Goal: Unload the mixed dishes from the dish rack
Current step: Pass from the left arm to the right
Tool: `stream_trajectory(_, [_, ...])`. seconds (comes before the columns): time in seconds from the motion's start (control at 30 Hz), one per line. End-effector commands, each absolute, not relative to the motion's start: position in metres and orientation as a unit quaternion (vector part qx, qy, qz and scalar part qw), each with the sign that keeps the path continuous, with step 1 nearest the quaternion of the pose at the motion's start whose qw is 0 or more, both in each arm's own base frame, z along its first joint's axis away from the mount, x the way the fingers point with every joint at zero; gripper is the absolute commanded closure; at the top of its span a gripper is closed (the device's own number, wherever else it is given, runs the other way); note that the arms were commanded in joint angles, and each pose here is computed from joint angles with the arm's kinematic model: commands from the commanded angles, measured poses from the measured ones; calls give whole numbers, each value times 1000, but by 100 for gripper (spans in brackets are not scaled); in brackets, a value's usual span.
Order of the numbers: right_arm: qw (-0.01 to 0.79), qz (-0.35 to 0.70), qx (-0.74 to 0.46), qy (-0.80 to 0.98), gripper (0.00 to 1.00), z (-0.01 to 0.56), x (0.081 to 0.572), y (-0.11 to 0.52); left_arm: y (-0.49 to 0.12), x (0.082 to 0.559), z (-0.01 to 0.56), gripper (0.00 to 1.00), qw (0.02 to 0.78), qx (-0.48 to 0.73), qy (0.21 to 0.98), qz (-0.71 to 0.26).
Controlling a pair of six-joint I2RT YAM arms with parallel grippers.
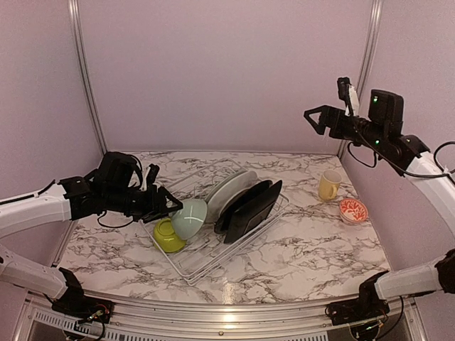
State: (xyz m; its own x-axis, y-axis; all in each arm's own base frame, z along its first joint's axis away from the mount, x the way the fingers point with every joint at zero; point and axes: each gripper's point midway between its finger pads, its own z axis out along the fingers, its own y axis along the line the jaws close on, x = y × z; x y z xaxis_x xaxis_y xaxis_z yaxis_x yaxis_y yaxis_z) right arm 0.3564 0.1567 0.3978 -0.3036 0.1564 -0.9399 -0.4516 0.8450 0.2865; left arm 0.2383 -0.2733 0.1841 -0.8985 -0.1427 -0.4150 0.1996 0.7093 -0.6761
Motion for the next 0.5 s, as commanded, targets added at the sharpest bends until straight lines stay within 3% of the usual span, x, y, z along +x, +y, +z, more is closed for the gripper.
stream_trajectory(0.0, [580, 333, -144, 729, 10, 431, 345, 217, -283, 252, 222, 74, 263, 30, 849, -456])
stream_trajectory(0.27, [516, 428, -222, 708, 11, 425, 316, 338, -275, 265, 246, 74, 292, 28, 826, -481])
stream_trajectory(0.47, [448, 488, -261, 702, 13, 405, 292, 407, -260, 273, 293, 74, 366, 29, 783, -501])
